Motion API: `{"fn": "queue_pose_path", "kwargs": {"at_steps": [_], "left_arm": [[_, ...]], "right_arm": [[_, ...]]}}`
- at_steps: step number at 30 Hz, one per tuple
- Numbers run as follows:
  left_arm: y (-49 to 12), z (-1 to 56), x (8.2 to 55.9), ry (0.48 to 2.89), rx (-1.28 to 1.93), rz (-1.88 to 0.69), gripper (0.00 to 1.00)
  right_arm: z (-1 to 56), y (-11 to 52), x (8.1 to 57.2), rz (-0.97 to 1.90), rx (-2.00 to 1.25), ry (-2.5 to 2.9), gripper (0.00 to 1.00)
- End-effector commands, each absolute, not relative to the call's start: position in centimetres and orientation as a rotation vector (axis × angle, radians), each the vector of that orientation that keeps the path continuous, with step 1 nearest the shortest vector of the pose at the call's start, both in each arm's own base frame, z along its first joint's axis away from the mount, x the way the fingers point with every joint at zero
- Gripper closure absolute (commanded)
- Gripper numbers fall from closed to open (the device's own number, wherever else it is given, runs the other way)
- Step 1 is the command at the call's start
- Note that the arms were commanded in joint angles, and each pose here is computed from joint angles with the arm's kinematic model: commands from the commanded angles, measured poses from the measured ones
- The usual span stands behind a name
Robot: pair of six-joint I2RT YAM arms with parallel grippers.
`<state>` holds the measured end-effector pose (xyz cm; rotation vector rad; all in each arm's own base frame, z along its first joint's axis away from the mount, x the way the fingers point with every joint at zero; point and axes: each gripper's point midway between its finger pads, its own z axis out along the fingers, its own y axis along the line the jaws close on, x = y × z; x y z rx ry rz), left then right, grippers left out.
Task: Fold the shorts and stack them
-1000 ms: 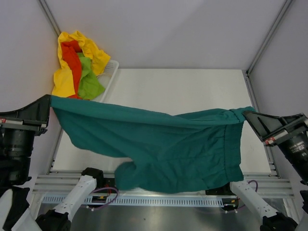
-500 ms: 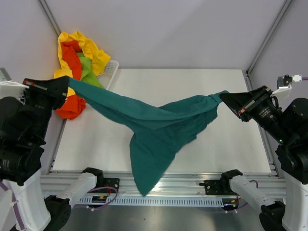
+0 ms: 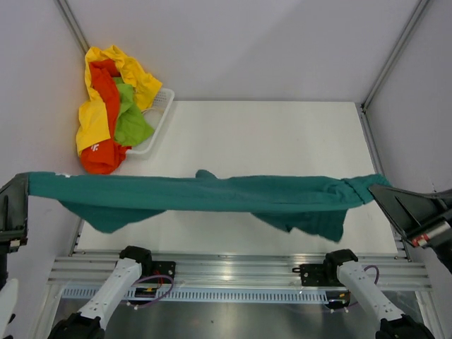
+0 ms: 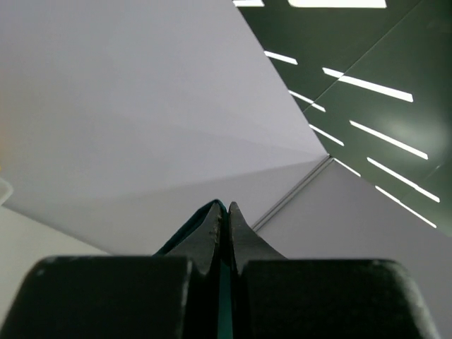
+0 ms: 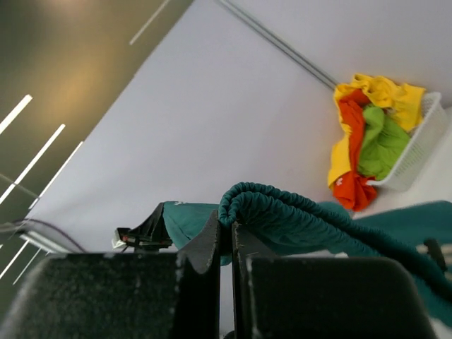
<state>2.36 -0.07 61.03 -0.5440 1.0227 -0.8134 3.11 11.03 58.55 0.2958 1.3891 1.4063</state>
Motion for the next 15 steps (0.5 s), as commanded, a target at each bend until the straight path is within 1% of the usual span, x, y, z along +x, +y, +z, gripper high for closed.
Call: {"fn": "queue_pose_path", "kwargs": {"at_steps": [1, 4, 7, 9, 10, 11, 12, 13, 14, 15], "left_arm": [[-0.5, 61.2, 3.0, 1.045, -0.549, -0.822, 1.00], [-0.6, 62.4, 4.2, 1.035, -0.545, -0.812, 1.00], [-0.8, 62.7, 7.8, 1.074, -0.562, -0.766, 1.00], [-1.3, 62.2, 10.9, 1.117, -0.569, -0.740, 1.00], [-1.7, 60.8, 13.1, 1.167, -0.578, -0.725, 1.00], [-2.0, 60.4, 14.1, 1.178, -0.577, -0.723, 1.00], [-2.2, 60.7, 14.9, 1.155, -0.568, -0.738, 1.00], [-3.0, 56.6, 18.8, 1.266, -0.596, -0.706, 1.00], [-3.3, 55.5, 20.1, 1.282, -0.600, -0.705, 1.00], [-3.8, 53.5, 22.3, 1.312, -0.612, -0.703, 1.00]], "right_arm": [[59.5, 11.4, 1.0, 1.448, 0.262, 1.371, 1.00], [59.4, 11.6, 2.1, 1.442, 0.272, 1.395, 1.00], [58.9, 11.8, 4.1, 1.416, 0.296, 1.429, 1.00], [57.5, 11.8, 6.3, 1.384, 0.342, 1.465, 1.00], [56.9, 11.8, 7.0, 1.377, 0.354, 1.471, 1.00], [56.0, 12.0, 8.1, 1.375, 0.373, 1.492, 1.00], [53.6, 12.6, 11.0, 1.374, 0.406, 1.543, 1.00], [52.3, 13.0, 12.3, 1.375, 0.424, 1.569, 1.00], [50.9, 13.1, 13.6, 1.363, 0.453, 1.587, 1.00], [47.9, 13.7, 16.1, 1.350, 0.491, 1.641, 1.00]]}}
